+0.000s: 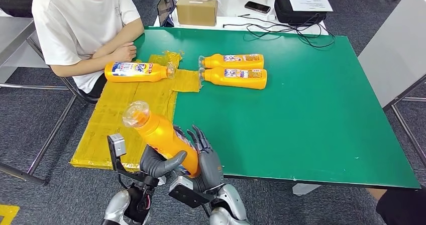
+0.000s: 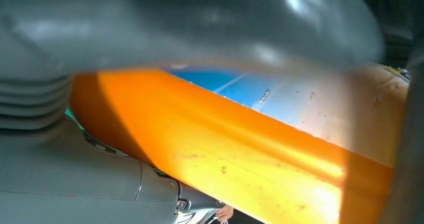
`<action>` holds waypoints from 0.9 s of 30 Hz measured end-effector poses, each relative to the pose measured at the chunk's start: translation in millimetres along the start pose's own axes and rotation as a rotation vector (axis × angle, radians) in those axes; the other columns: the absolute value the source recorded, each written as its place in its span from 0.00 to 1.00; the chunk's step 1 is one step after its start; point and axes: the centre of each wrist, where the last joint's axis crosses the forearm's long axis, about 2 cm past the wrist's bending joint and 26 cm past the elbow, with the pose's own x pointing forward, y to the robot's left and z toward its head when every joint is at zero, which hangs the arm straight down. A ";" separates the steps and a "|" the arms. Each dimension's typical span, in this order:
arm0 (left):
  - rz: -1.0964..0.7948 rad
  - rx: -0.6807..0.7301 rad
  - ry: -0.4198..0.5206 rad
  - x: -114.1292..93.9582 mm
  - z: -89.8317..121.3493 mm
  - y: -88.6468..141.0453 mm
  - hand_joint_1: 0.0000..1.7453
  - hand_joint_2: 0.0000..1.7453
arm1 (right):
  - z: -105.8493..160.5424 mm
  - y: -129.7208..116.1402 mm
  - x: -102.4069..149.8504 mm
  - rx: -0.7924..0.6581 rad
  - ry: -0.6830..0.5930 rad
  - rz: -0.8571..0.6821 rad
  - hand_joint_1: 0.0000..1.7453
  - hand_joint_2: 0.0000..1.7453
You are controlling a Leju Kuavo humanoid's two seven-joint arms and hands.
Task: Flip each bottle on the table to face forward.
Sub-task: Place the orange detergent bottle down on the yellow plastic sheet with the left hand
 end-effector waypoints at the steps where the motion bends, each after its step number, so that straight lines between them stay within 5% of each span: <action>1: -0.025 0.008 -0.002 0.9 -2.0 0.4 1.00 1.00 | 0.3 0.1 -0.3 -0.012 -0.004 0.001 0.00 0.00; 6: -0.359 0.007 0.019 17.9 -29.0 20.6 1.00 1.00 | 1.4 -2.7 -2.0 -0.069 -0.119 0.112 0.00 0.00; 17: -1.099 -0.010 0.267 101.8 -85.2 138.0 1.00 1.00 | 0.1 0.2 -0.2 -0.098 -0.187 0.056 0.00 0.00; 27: -1.437 -0.027 0.482 182.0 -147.8 161.5 1.00 1.00 | -4.8 9.6 10.9 -0.056 -0.230 -0.007 0.00 0.00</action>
